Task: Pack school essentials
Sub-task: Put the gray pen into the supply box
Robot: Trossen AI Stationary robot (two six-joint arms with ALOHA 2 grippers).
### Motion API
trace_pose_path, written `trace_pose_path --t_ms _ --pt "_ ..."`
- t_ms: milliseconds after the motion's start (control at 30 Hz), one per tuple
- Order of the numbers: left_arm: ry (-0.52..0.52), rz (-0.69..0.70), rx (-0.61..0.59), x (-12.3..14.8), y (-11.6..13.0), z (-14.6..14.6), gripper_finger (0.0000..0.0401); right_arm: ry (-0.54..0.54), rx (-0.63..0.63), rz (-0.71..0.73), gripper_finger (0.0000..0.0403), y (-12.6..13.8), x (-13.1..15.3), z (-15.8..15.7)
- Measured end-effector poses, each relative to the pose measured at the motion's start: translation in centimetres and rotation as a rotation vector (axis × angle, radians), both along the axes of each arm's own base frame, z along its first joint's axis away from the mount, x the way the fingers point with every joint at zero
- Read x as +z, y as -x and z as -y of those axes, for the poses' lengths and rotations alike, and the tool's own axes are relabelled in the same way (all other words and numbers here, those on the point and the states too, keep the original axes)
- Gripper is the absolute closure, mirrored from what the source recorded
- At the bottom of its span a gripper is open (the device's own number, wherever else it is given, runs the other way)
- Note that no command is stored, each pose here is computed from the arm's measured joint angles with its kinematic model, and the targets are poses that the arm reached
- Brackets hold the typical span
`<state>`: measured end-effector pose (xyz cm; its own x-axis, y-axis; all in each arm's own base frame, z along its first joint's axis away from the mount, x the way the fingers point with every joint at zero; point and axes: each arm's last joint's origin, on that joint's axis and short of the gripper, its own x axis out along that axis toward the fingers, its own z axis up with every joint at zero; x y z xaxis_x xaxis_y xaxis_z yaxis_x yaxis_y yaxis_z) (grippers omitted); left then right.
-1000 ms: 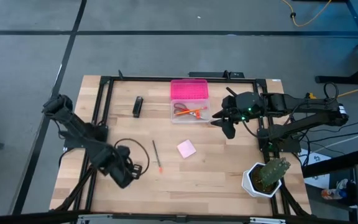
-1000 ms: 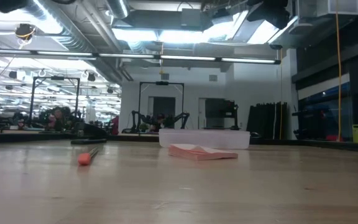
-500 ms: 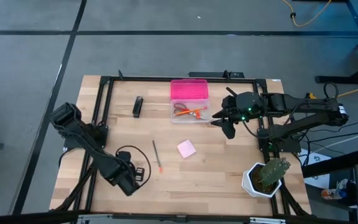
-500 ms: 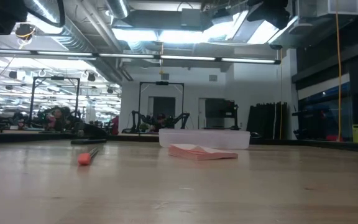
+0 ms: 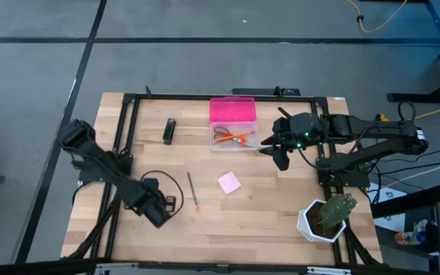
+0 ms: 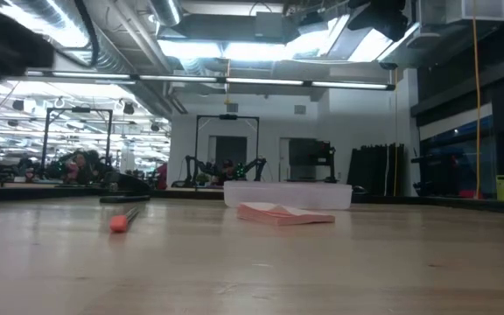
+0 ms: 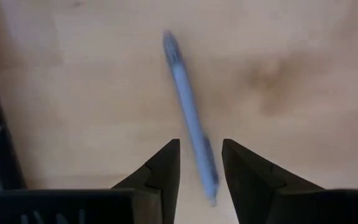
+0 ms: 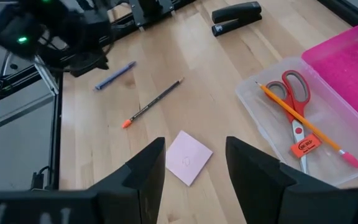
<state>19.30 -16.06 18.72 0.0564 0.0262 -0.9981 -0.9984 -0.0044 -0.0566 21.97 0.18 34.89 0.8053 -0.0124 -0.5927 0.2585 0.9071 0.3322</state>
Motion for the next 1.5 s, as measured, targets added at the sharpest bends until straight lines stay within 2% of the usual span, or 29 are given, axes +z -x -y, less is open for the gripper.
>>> trace_pose_path --t_ms 100,167,333,667,867,1267,1500 --pt "0.068 0.103 0.02 -1.1 0.0 -0.7 0.0287 -0.004 0.002 -0.001 0.0234 0.0 0.0 0.0" --pt "0.082 0.124 0.021 -2.0 0.2 -0.9 0.0287 -0.02 0.023 -0.002 0.0234 0.0 0.0 -0.1" --pt "0.078 0.108 0.067 -3.0 0.7 -1.3 0.0287 -0.031 0.042 -0.008 0.0234 0.0 -0.1 -0.2" --pt "0.104 0.055 0.062 -3.1 1.1 -1.3 0.0287 -0.027 0.045 -0.018 0.0234 0.1 -0.1 -0.1" --pt "0.094 0.047 0.062 -3.2 1.1 -1.3 0.0287 -0.024 0.046 -0.019 0.0234 0.1 -0.1 -0.1" --pt "0.051 -0.017 0.059 -5.4 0.6 -0.8 0.0287 -0.024 0.046 -0.019 0.0234 0.1 -0.1 -0.1" --pt "0.052 -0.024 0.054 -5.5 0.6 -0.8 0.0323 -0.024 0.046 -0.019 0.0234 0.1 -0.1 -0.1"
